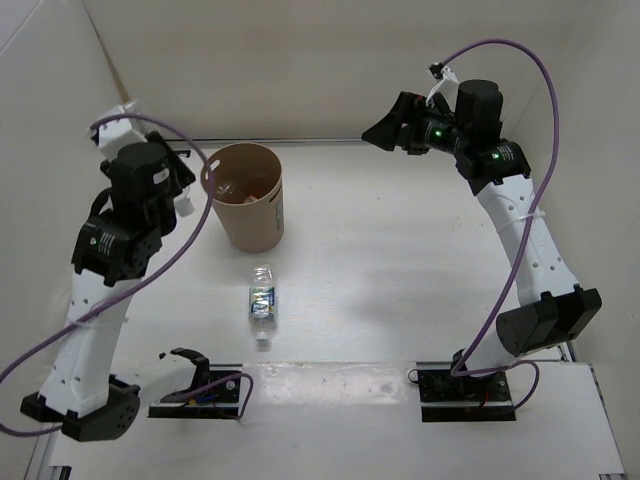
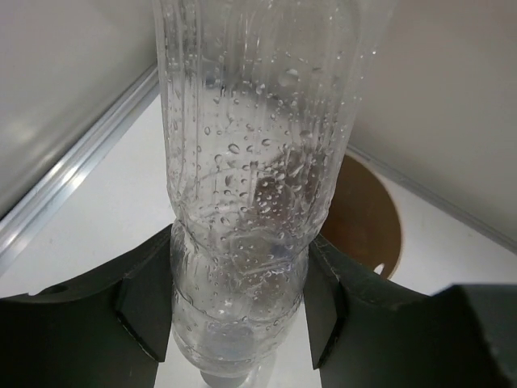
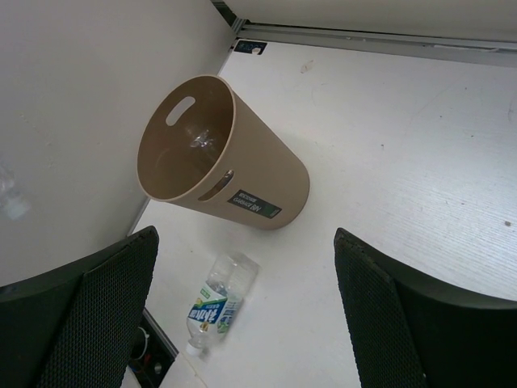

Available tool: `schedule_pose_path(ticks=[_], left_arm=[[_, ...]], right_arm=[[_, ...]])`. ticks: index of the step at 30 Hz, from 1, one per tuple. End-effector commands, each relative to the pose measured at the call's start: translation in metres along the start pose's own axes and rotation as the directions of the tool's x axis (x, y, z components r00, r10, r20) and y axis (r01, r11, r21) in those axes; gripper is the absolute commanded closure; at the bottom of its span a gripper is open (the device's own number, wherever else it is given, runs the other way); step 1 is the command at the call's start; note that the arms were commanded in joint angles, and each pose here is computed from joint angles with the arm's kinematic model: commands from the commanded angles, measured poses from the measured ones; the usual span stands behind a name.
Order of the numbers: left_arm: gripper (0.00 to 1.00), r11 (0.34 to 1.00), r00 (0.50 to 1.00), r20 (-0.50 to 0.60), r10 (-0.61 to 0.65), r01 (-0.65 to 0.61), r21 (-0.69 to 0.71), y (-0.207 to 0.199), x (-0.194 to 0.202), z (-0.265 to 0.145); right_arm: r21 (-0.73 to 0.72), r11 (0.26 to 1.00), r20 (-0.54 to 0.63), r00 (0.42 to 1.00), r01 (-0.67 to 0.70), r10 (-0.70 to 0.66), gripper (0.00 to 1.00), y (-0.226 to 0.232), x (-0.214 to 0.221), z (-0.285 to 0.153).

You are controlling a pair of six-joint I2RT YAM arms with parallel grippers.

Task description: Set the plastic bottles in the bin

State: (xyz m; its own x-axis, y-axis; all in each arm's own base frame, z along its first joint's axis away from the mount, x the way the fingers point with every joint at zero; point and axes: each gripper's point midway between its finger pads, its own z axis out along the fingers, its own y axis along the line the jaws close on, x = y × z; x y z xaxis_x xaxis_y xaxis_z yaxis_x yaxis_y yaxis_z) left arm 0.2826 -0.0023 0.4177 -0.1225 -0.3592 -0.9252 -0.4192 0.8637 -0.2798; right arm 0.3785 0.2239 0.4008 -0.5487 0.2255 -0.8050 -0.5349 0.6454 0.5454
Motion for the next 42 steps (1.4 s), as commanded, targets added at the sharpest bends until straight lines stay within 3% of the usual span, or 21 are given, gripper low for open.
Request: schedule_pose_path(ticks=[1,6,8,12,21,28,31,38,42], left_arm=[[0.58,0.998,0.993,0.114,0.045,-0.05,0.042,-0.031,-0.039,0.004],[0.54,0.987,0.979,0.196,0.058,-0.086,0.138,-0.085,-0.063,0.008],[0.53,0.98,0.979,0.189,0.079,-0.11,0.163,-0.106,-0.057,0.017],[0.53,0.969,0.986,0.127,0.106,-0.131,0.208,-0.134,-0.026,0.036],[0.49,0.957,0.976,0.043,0.213,-0.217,0.191,-0.154,0.037,0.076],[0.38,0.96,0.97,-0.014,0.242,-0.238,0.149,-0.148,0.058,0.095],[0.29,0.958,0.963,-0.05,0.266,-0.258,0.122,-0.135,0.071,0.098],[0.18,0.97,0.97,-0.072,0.231,-0.224,0.095,-0.111,0.073,0.098],[0.0,0.97,0.971,-0.06,0.23,-0.224,0.093,-0.105,0.063,0.094]], right_arm=[[-0.04,0.999,0.04,0.999,0.023,-0.021,0.1,0.009,-0.012,-0.003],[-0.03,0.999,0.042,0.999,0.024,-0.023,0.1,0.009,-0.011,-0.004],[-0.033,0.999,0.046,0.999,0.03,-0.028,0.1,0.011,-0.012,-0.005],[-0.035,0.999,0.049,0.998,0.034,-0.032,0.1,0.013,-0.012,-0.007],[-0.024,0.999,0.055,0.998,0.044,-0.043,0.1,0.011,-0.016,-0.016],[-0.015,0.999,0.051,0.997,0.05,-0.05,0.1,0.008,-0.016,-0.019],[-0.012,0.999,0.047,0.998,0.045,-0.045,0.1,0.007,-0.015,-0.017],[-0.015,0.999,0.04,0.998,0.042,-0.041,0.1,0.008,-0.012,-0.014],[-0.016,0.999,0.034,0.999,0.039,-0.038,0.1,0.007,-0.01,-0.012]])
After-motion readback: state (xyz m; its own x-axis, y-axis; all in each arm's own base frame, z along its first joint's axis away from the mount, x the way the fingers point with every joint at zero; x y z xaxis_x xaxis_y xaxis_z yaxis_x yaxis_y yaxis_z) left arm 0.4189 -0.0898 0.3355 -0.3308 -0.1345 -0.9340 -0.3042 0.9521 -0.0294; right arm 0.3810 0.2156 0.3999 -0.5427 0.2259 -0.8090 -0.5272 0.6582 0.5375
